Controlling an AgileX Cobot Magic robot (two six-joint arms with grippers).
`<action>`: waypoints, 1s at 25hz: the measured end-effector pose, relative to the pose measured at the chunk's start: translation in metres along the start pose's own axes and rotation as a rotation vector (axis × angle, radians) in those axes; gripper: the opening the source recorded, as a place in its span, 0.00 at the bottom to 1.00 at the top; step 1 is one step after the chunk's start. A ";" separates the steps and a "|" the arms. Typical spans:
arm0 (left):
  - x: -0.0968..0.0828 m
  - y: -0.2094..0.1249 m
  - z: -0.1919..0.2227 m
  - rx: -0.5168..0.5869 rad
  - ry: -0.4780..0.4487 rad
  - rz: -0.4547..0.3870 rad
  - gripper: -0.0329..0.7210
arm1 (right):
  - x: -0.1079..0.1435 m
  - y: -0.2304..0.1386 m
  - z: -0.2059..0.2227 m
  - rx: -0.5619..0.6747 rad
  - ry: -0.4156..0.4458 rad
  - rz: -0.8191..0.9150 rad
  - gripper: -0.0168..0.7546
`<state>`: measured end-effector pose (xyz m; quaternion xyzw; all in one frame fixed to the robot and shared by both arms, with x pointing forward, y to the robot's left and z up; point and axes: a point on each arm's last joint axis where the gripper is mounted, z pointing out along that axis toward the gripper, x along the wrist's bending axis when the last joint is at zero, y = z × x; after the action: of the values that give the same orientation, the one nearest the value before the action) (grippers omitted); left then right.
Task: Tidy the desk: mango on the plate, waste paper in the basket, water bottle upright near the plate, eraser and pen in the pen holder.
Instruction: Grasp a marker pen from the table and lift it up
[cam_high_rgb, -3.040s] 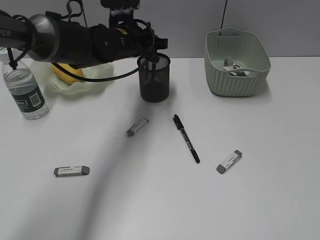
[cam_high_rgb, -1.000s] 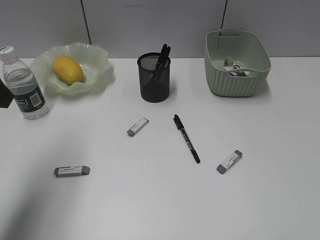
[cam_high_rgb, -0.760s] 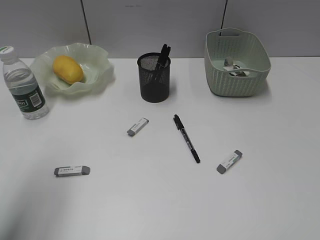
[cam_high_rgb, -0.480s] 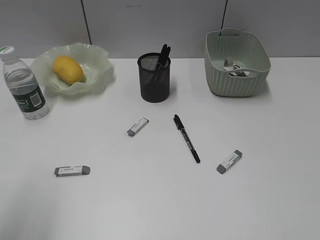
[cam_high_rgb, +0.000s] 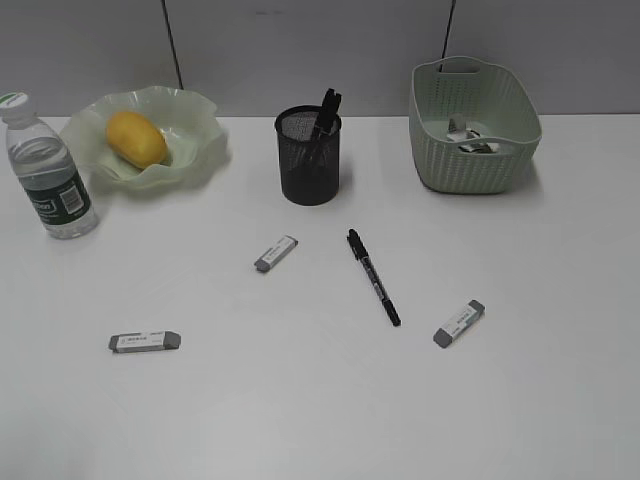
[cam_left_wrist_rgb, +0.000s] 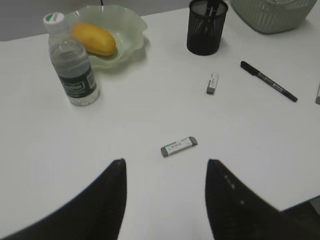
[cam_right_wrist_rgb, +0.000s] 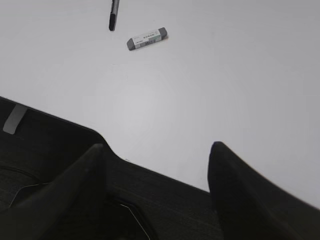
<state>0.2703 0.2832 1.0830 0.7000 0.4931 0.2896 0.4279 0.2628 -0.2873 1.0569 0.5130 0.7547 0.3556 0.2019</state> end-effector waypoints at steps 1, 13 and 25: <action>0.000 -0.005 0.001 0.008 0.000 -0.007 0.56 | 0.000 0.000 0.000 -0.001 0.000 0.000 0.67; -0.002 -0.016 -0.001 0.069 -0.013 -0.037 0.56 | 0.001 0.006 0.001 0.010 0.001 0.001 0.67; -0.002 -0.022 -0.002 0.134 -0.017 -0.036 0.54 | 0.007 0.097 0.104 0.272 -0.058 -0.046 0.67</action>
<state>0.2587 0.2847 1.0646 0.7205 0.5200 0.2424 0.3895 0.3911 -0.2255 1.0604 0.5284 0.8012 0.2304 0.1603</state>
